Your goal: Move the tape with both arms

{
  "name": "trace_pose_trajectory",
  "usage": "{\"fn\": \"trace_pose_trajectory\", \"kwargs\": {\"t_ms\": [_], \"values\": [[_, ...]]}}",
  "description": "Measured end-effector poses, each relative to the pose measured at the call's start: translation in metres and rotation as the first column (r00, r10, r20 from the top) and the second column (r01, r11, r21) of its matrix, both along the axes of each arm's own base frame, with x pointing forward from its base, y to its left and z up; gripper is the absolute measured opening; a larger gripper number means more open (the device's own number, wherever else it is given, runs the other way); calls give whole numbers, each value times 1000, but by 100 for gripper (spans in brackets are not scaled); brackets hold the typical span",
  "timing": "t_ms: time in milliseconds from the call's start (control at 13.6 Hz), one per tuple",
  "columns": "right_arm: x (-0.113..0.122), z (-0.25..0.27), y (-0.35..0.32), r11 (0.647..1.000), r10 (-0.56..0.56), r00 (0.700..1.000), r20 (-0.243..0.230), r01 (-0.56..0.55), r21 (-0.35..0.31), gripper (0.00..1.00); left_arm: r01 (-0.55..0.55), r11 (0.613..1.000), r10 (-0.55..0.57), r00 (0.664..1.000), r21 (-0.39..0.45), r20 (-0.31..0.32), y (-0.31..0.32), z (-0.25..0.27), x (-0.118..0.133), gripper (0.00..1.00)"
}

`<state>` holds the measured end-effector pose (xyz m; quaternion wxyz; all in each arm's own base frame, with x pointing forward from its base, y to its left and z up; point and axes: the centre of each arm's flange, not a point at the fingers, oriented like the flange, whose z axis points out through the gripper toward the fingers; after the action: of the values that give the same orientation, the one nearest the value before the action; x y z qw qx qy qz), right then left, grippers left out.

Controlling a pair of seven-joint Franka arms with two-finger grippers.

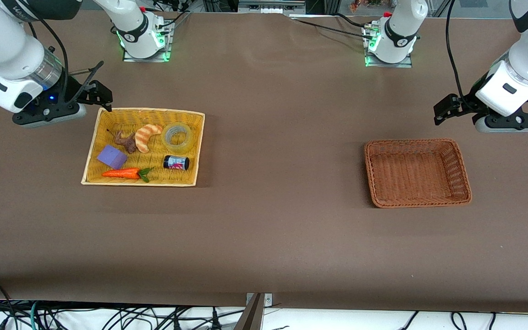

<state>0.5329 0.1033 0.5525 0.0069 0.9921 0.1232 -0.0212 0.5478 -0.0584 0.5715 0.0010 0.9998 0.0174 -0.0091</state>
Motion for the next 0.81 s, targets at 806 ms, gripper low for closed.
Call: {"fn": "trace_pose_trajectory", "kwargs": {"t_ms": [806], "values": [[-2,-1,-1,1000,-1,1000,-15,1,-3,100,0,1000,0,1000,0,0,0,0,0,100]]}}
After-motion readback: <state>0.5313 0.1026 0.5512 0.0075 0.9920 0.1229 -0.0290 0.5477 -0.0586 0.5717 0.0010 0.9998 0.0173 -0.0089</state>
